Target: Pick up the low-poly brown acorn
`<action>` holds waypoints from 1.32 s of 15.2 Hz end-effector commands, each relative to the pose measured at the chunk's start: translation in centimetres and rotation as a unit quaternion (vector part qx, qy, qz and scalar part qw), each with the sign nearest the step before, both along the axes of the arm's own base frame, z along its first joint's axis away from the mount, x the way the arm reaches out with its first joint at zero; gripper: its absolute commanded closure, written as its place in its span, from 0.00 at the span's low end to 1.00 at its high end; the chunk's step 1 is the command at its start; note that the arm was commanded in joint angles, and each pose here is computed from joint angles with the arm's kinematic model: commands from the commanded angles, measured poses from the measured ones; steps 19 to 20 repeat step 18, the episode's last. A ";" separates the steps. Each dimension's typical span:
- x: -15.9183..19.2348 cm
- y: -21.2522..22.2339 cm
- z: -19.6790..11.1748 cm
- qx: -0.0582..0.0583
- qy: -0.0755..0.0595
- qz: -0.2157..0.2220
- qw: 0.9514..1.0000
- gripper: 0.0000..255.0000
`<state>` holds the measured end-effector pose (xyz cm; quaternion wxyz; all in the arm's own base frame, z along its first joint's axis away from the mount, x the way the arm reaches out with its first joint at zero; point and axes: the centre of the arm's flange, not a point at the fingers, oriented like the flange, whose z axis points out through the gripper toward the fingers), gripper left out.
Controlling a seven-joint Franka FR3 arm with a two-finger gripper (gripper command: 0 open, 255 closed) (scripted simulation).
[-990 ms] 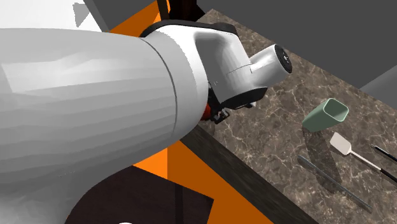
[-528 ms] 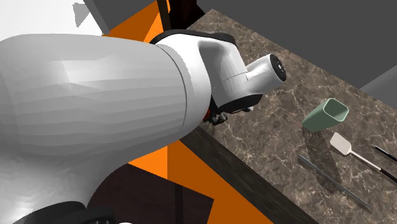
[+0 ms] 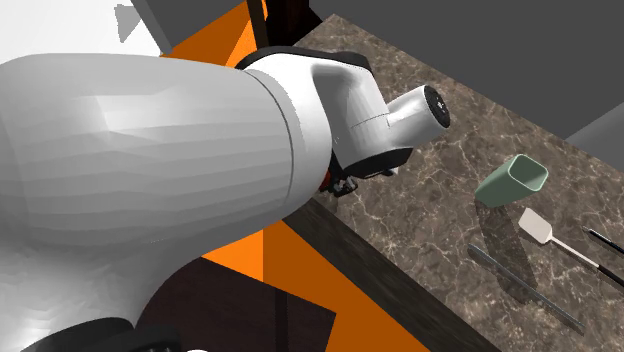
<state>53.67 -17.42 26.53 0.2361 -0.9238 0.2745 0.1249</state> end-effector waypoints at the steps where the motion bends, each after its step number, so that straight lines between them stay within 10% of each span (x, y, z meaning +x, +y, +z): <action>1: 0.0 0.0 -0.2 0.000 0.001 0.000 1.000 1.00; 20: 0.0 0.0 7.8 0.000 0.001 0.000 1.000 1.00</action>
